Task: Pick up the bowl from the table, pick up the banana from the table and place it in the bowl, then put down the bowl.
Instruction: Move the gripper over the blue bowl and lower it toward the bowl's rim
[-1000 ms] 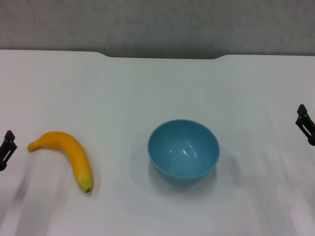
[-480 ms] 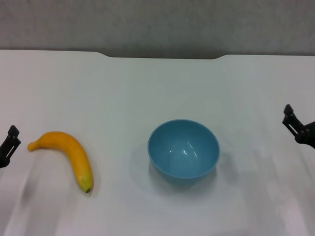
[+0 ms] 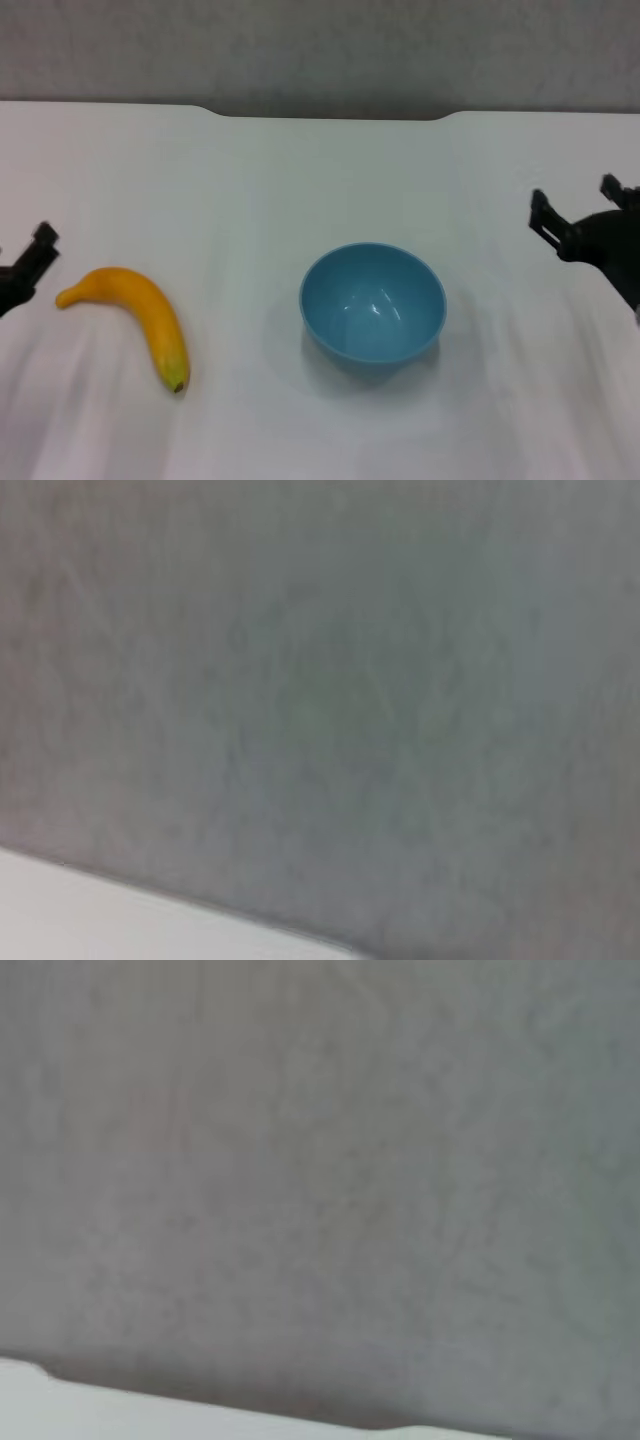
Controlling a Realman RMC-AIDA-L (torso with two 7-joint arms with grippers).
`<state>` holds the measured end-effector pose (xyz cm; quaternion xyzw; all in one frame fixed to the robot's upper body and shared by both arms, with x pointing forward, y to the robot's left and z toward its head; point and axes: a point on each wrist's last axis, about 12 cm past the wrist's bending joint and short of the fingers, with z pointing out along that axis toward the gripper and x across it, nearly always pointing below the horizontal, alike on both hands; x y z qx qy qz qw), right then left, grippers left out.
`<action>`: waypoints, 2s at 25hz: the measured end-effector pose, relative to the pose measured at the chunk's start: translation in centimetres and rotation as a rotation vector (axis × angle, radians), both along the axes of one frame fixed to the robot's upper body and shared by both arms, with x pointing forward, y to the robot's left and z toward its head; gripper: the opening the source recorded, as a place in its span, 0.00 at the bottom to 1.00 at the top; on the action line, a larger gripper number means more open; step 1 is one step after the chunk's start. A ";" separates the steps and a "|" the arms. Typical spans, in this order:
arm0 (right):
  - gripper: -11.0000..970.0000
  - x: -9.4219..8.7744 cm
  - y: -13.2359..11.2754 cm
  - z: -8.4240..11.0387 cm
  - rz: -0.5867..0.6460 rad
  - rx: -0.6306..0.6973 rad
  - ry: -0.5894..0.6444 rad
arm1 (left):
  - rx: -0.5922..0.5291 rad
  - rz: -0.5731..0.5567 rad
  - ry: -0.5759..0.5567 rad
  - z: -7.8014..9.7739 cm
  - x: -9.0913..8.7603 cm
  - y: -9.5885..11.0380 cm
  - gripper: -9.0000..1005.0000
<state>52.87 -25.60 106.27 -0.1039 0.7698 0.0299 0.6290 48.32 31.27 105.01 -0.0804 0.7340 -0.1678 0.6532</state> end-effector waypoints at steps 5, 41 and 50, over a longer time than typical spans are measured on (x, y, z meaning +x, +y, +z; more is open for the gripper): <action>0.89 0.9 1.0 2.3 0.051 -0.008 0.086 | 0.101 -0.007 0.133 2.0 1.1 -1.6 0.85; 0.76 5.2 7.1 2.8 0.230 -0.141 0.575 | 0.279 0.047 0.389 4.6 3.2 -4.2 0.85; 0.76 4.7 7.5 1.5 0.238 -0.129 0.599 | 0.283 0.045 0.389 4.6 3.2 -4.2 0.85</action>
